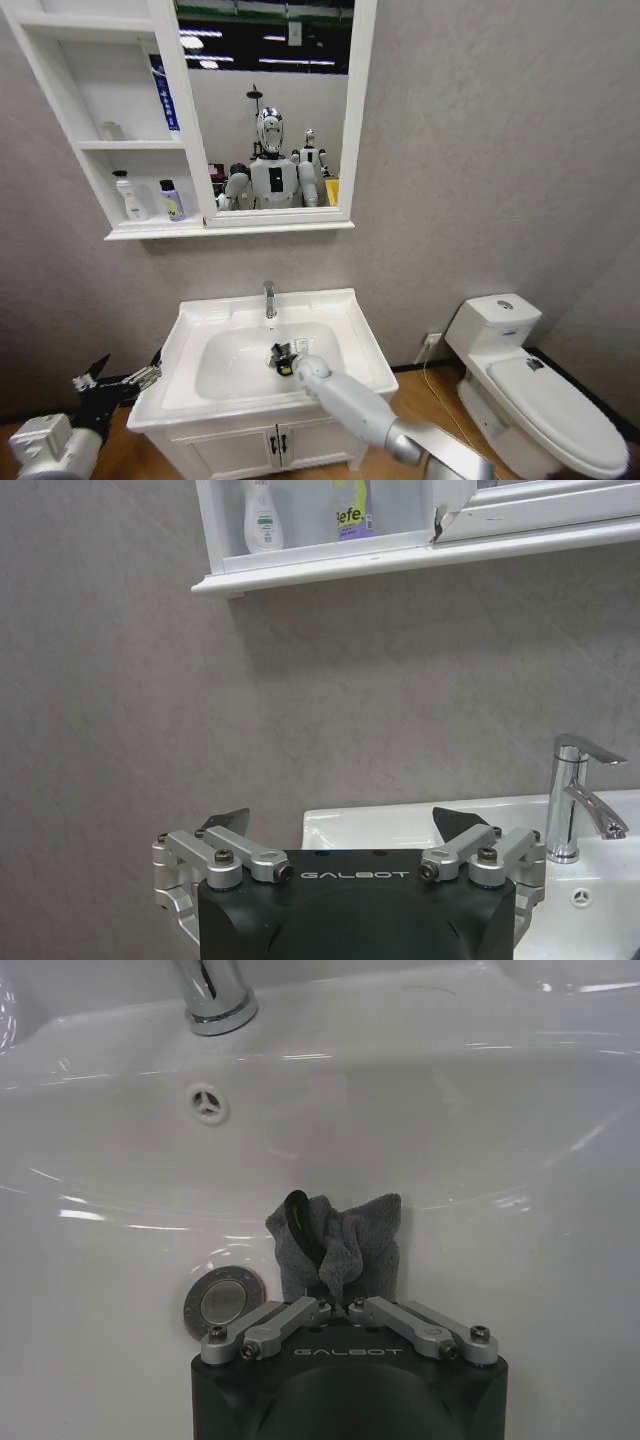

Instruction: Move facial cleanser and shampoo from washbasin to cabinet, then wipe washbasin with towel.

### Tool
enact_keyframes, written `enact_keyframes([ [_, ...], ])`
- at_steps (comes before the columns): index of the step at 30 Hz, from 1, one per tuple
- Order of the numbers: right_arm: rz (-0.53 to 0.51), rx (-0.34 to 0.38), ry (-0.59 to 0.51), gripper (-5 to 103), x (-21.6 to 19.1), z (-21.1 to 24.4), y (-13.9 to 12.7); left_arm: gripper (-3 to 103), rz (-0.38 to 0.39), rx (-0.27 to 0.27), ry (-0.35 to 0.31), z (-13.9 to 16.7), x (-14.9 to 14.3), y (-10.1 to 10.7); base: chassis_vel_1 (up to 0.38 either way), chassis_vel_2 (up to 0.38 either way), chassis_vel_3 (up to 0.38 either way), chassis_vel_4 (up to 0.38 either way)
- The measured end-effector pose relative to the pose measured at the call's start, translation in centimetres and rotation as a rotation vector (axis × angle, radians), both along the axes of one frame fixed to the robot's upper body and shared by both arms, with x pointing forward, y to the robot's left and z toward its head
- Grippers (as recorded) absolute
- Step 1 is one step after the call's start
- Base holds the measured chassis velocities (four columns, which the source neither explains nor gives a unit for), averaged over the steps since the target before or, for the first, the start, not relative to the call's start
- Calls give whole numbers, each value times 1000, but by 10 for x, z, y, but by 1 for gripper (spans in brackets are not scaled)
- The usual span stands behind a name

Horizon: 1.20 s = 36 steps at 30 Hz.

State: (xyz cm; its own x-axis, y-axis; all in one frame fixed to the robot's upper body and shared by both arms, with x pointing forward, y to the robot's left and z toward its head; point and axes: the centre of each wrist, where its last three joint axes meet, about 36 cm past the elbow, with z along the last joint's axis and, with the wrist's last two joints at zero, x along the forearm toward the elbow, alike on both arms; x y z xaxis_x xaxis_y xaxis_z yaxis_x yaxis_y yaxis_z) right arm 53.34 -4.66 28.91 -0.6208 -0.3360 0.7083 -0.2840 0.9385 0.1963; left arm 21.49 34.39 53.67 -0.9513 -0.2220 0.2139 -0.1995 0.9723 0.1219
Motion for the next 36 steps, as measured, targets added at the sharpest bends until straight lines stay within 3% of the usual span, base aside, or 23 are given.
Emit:
enact_keyframes([
  [5, 1, 8, 3, 3, -1, 0, -1, 100, 0, 0, 0, 0, 0, 0, 0, 0, 0, 0],
  [8, 21, 37, 12, 3, -4, 0, 20, 100, 0, 0, 0, 0, 0, 0, 0, 0, 0, 0],
  [9, 43, 67, 18, 3, -6, 1, 42, 100, 0, 0, 0, 0, 0, 0, 0, 0, 0, 0],
  [10, 43, 67, 18, 3, -6, 1, 42, 100, 0, 0, 0, 0, 0, 0, 0, 0, 0, 0],
  [12, 78, 119, 25, 3, -9, 5, 75, 100, 0, 0, 0, 0, 0, 0, 0, 0, 0, 0],
  [16, 114, 160, 37, 3, -16, 7, 102, 100, 0, 0, 0, 0, 0, 0, 0, 0, 0, 0],
  [30, 99, 169, 28, 3, -22, -13, 91, 100, 0, 0, 0, 0, 0, 0, 0, 0, 0, 0],
  [35, 27, 127, 20, 3, -7, -20, 35, 100, 0, 0, 0, 0, 0, 0, 0, 0, 0, 0],
  [36, 27, 127, 20, 3, -7, -20, 35, 100, 0, 0, 0, 0, 0, 0, 0, 0, 0, 0],
])
